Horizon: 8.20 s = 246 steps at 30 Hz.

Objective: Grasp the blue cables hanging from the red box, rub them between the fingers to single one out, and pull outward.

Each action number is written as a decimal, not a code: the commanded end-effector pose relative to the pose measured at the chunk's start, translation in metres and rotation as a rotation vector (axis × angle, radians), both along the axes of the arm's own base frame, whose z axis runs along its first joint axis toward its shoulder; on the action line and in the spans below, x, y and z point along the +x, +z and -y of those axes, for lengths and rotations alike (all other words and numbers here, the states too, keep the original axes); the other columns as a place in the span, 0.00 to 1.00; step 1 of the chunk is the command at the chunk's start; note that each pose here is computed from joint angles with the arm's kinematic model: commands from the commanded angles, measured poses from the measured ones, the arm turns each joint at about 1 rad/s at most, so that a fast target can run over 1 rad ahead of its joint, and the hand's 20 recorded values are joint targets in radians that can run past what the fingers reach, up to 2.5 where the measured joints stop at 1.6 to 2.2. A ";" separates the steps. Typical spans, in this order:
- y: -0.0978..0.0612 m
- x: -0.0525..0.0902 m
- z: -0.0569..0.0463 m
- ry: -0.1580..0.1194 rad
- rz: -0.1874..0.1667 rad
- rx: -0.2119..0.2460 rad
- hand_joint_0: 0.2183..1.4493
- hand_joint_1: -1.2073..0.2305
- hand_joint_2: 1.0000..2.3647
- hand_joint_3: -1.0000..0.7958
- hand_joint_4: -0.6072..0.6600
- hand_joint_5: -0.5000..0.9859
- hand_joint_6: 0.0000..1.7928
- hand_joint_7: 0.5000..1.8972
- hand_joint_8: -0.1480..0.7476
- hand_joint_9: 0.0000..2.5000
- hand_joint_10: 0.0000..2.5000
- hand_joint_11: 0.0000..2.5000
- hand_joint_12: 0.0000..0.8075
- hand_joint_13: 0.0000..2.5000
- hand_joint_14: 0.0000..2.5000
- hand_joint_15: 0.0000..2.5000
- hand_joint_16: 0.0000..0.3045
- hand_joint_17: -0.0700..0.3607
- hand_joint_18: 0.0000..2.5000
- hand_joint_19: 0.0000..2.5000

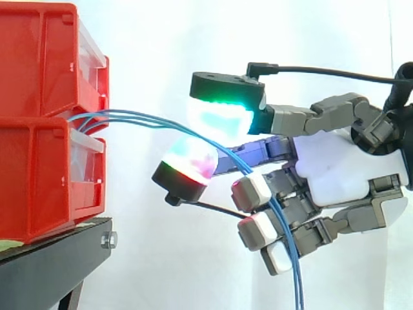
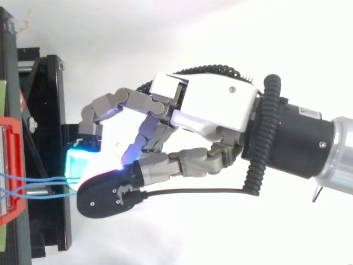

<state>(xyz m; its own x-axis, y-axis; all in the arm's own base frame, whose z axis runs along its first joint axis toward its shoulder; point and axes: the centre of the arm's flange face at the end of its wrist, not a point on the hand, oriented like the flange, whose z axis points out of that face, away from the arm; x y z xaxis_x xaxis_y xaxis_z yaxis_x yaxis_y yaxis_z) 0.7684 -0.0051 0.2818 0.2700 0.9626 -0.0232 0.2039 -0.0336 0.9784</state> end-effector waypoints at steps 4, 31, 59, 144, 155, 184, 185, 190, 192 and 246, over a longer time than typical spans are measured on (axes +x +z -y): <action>0.001 -0.002 0.001 0.003 -0.007 -0.008 0.34 0.30 0.00 0.31 0.46 0.24 0.48 0.32 0.39 0.49 0.01 0.32 0.36 0.44 0.01 0.34 0.14 0.38 0.35 0.30; 0.004 0.001 0.004 0.002 0.014 -0.037 0.23 0.45 0.00 0.28 0.50 0.24 0.46 0.27 0.41 0.49 0.01 0.34 0.40 0.44 0.01 0.33 0.15 0.41 0.36 0.30; 0.031 -0.006 0.001 0.012 0.026 -0.055 0.44 0.23 0.00 0.28 0.32 0.22 0.52 0.37 0.39 0.46 0.01 0.34 0.36 0.41 0.01 0.32 0.13 0.37 0.35 0.28; 0.031 -0.006 0.000 0.013 0.026 -0.051 0.25 0.39 0.00 0.31 0.41 0.31 0.36 0.54 0.39 0.53 0.01 0.30 0.36 0.41 0.01 0.34 0.14 0.39 0.31 0.31; 0.031 -0.006 0.000 0.013 0.026 -0.050 0.24 0.40 0.00 0.30 0.44 0.29 0.45 0.41 0.39 0.52 0.01 0.30 0.38 0.41 0.01 0.33 0.14 0.39 0.32 0.31; 0.031 -0.006 0.002 0.010 0.028 -0.049 0.29 0.32 0.01 0.45 0.48 0.29 0.47 0.46 0.41 0.53 0.01 0.34 0.42 0.42 0.01 0.32 0.16 0.41 0.35 0.29; 0.031 -0.006 0.002 0.010 0.028 -0.049 0.29 0.31 0.01 0.45 0.48 0.28 0.47 0.45 0.42 0.53 0.01 0.34 0.41 0.42 0.01 0.32 0.15 0.41 0.35 0.29; 0.031 -0.006 0.002 0.010 0.026 -0.050 0.30 0.29 0.01 0.45 0.50 0.28 0.48 0.43 0.42 0.52 0.01 0.34 0.41 0.41 0.01 0.33 0.15 0.40 0.35 0.29; 0.031 -0.007 0.002 0.010 0.023 -0.052 0.26 0.34 0.01 0.38 0.50 0.27 0.48 0.41 0.39 0.51 0.01 0.34 0.38 0.40 0.01 0.33 0.14 0.38 0.33 0.31; 0.006 -0.015 0.007 0.026 -0.051 -0.143 0.32 0.25 0.01 0.55 0.43 0.27 0.51 0.51 0.42 0.34 0.01 0.15 0.41 0.34 0.01 0.22 0.14 0.38 0.30 0.23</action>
